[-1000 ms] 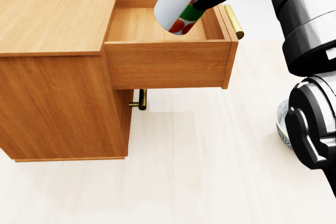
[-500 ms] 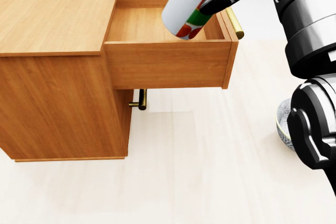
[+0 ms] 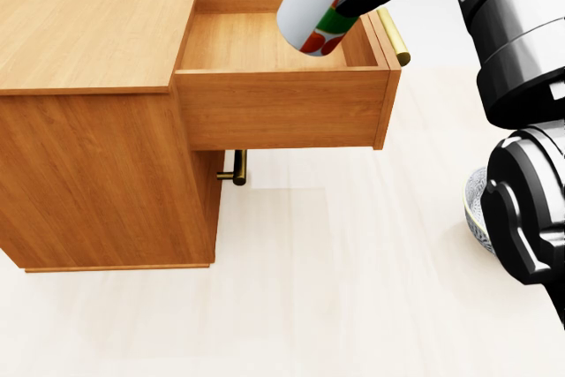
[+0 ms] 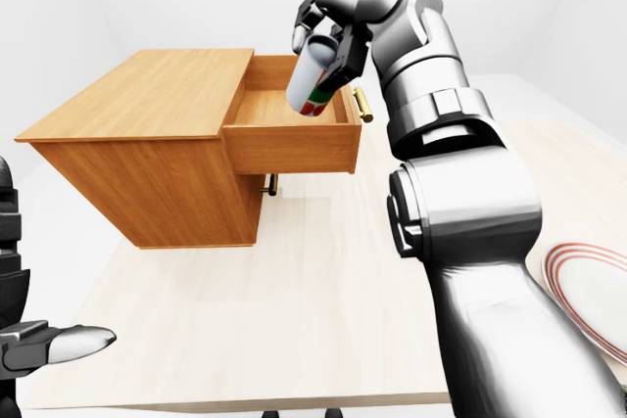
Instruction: Put the ketchup in the top drawer of the cabinet.
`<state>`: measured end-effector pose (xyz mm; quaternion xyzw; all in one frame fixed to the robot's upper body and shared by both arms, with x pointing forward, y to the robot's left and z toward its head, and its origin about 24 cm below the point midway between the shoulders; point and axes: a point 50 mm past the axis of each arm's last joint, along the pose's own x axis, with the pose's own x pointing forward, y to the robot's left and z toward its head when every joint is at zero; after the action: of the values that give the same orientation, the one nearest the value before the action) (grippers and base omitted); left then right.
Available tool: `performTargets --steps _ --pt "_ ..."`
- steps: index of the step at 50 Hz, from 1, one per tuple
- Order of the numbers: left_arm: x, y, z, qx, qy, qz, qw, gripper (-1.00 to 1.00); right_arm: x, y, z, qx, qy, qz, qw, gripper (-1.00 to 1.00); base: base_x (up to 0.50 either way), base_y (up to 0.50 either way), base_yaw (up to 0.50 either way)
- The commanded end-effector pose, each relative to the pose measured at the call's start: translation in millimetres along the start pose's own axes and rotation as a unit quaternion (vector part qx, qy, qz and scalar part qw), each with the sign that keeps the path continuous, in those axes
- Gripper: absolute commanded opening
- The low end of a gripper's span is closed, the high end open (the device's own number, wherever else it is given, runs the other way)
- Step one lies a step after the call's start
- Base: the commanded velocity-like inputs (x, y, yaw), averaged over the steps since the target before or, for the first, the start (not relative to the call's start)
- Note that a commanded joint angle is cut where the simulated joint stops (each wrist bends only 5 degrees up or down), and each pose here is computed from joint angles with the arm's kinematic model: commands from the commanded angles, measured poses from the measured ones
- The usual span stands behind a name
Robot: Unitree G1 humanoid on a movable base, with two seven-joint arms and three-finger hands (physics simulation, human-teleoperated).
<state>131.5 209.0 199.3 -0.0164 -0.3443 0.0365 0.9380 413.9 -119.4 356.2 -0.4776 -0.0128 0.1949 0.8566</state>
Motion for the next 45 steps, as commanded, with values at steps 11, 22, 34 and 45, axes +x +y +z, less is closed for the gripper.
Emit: performTargets --steps 11,22,34,45 --pt "-0.5 -1.5 -0.3 0.000 0.002 -0.003 1.000 1.00 0.3 -8.7 -6.4 -0.018 0.021 -0.114 0.993 -1.00 0.00 0.00 0.00" --pt "-2.5 -3.9 -4.4 -0.001 0.016 -0.009 1.000 1.00 8.0 4.5 -17.3 -0.003 0.027 -0.114 0.993 -1.00 0.00 0.00 0.00" --pt "-2.7 -3.1 -1.5 -0.001 0.010 -0.008 1.000 1.00 13.4 17.2 -31.0 0.011 0.039 -0.095 0.995 -1.00 0.00 0.00 0.00" --pt "-2.4 -3.6 -1.8 0.000 0.010 -0.009 1.000 1.00 13.6 19.5 -38.6 0.024 0.044 -0.090 0.995 -1.00 0.00 0.00 0.00"
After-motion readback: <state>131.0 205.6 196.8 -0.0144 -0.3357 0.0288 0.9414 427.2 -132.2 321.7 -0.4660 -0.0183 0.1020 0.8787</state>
